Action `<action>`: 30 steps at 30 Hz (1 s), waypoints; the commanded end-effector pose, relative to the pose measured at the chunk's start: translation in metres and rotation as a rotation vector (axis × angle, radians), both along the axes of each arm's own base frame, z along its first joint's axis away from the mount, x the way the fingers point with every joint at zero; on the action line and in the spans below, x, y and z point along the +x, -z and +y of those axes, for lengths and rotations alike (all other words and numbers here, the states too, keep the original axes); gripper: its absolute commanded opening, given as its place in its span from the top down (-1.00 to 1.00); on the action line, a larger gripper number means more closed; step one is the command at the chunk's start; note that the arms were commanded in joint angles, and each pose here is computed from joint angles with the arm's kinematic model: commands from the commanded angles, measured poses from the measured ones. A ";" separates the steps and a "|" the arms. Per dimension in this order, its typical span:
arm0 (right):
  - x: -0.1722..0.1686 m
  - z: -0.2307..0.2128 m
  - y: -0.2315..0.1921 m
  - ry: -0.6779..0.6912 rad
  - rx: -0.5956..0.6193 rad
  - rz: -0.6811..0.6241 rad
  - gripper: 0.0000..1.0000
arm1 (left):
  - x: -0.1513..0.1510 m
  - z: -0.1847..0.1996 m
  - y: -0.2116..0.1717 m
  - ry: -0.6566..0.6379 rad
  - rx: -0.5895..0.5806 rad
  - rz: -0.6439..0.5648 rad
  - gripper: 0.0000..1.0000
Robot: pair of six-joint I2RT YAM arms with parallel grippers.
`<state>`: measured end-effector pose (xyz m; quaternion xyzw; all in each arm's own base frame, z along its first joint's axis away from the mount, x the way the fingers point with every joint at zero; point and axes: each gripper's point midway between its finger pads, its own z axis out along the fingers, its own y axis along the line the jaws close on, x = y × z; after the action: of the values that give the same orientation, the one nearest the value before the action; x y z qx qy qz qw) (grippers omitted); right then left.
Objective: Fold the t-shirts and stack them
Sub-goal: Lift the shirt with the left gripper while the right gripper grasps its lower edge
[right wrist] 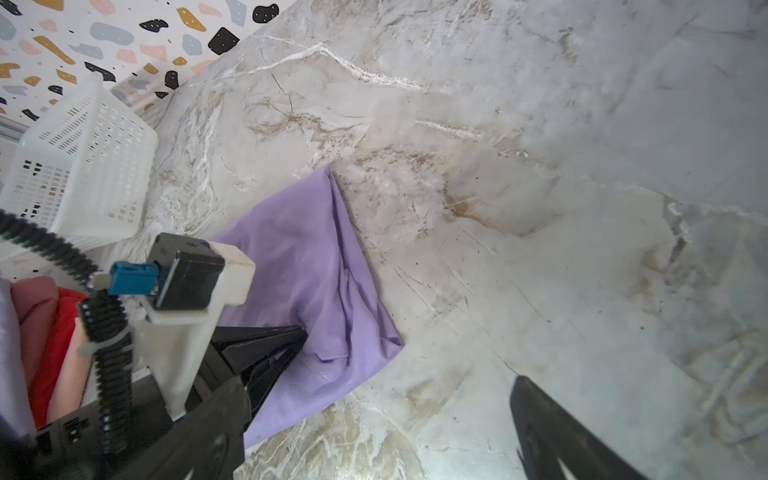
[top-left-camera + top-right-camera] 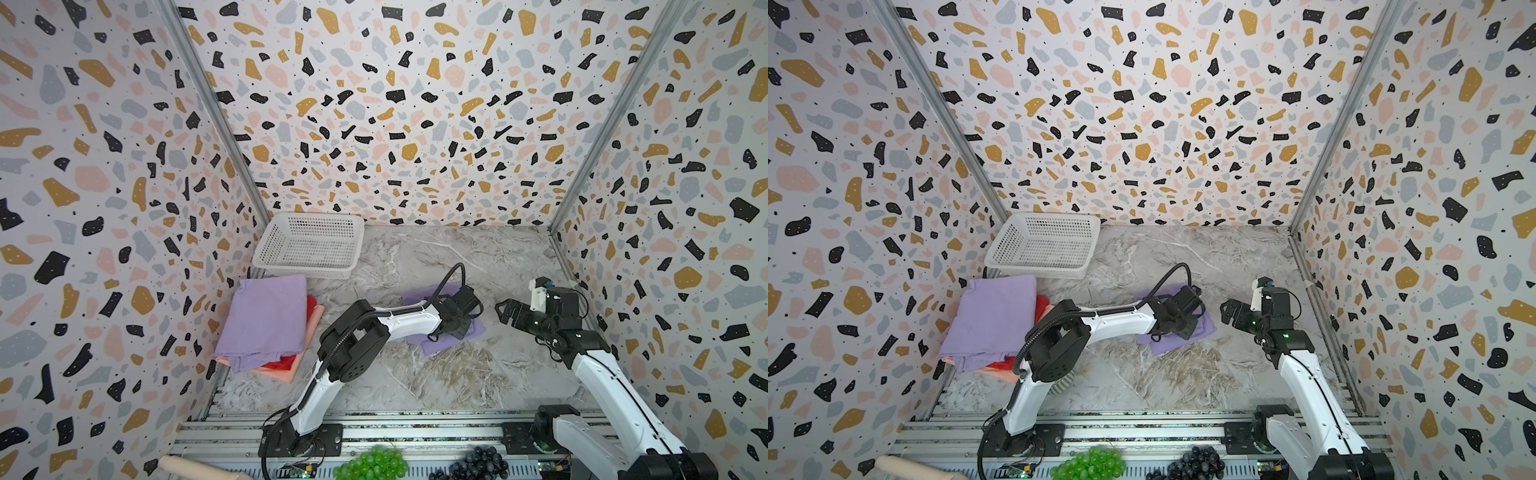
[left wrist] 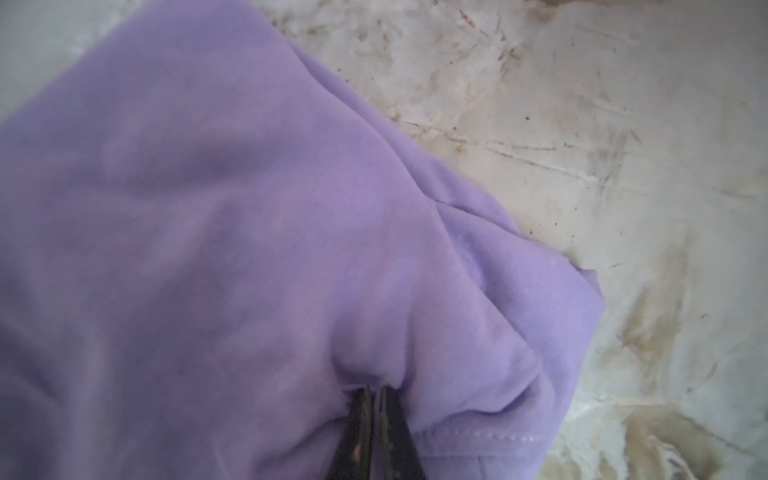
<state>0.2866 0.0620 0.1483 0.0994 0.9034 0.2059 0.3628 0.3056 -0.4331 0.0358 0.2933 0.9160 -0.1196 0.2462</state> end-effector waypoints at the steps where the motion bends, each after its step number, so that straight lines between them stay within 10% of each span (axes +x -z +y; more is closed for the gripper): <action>1: 0.003 -0.001 -0.001 0.007 0.007 -0.010 -0.98 | 0.002 -0.007 -0.040 0.002 -0.057 -0.035 1.00; 15: 0.029 0.019 0.014 -0.074 0.035 -0.056 -0.93 | 0.043 0.043 -0.225 -0.100 -0.484 -0.132 1.00; 30: 0.076 0.115 0.061 -0.333 -0.161 -0.062 -0.56 | 0.103 0.063 -0.200 -0.081 -0.565 -0.016 1.00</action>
<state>0.3361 0.1770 0.0740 -0.0873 0.9178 0.2218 0.3176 0.3965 -0.3667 0.2112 0.1691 0.8778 -0.3200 0.3138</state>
